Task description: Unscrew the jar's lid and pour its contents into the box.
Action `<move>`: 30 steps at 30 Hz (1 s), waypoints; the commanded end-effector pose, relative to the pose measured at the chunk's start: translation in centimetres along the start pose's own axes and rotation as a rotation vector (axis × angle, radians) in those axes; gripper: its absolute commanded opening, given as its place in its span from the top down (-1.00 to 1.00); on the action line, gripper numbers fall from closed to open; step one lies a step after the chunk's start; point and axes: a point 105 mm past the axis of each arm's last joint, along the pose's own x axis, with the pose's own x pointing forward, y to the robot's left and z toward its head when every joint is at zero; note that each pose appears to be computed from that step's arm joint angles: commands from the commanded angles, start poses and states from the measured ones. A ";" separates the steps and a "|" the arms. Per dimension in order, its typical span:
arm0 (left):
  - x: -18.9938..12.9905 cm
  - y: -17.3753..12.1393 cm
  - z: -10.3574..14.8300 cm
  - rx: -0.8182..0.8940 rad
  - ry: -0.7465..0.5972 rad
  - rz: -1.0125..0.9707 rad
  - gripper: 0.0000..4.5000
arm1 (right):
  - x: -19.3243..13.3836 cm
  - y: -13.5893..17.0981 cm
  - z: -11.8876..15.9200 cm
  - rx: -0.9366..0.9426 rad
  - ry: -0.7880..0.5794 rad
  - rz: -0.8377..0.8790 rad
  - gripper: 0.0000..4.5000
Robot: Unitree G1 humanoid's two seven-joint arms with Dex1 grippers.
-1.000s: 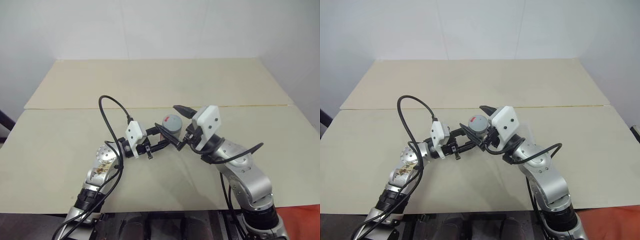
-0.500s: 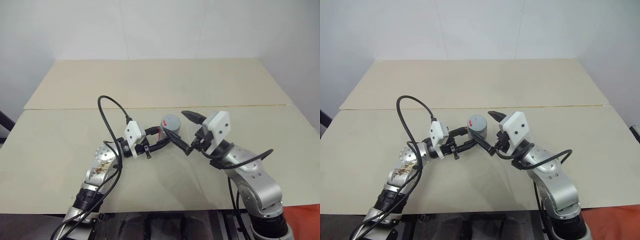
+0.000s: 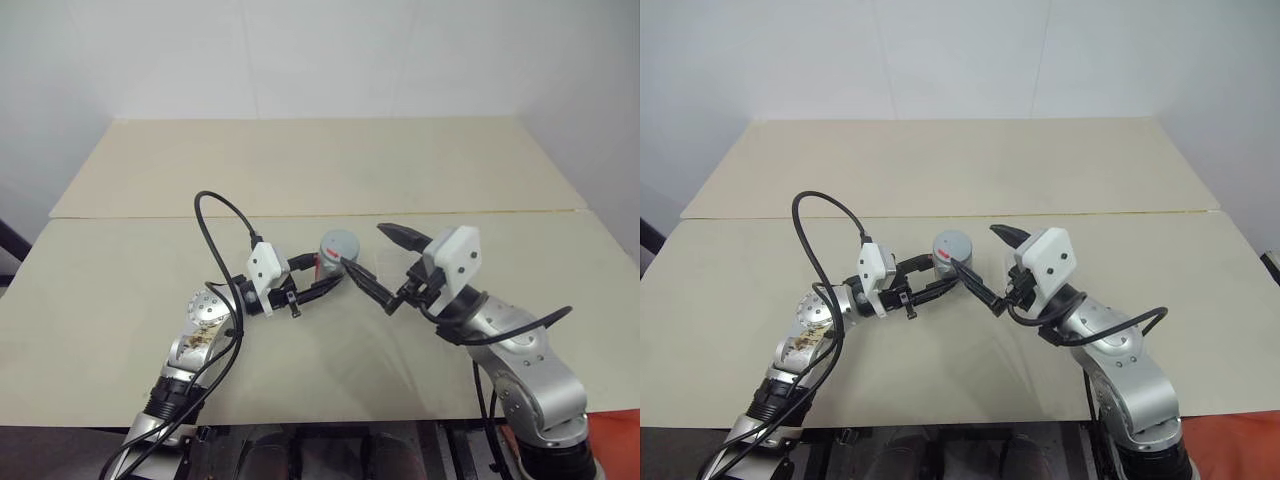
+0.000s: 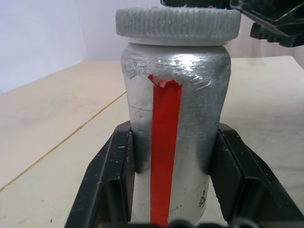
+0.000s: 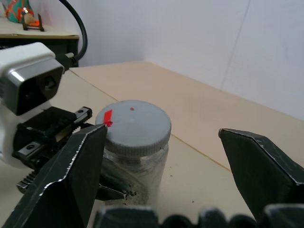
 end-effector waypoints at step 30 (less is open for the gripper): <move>0.5 -0.7 1.5 0.034 -0.057 -0.025 0.17 | 2.0 1.1 0.4 0.048 -0.047 0.084 -0.95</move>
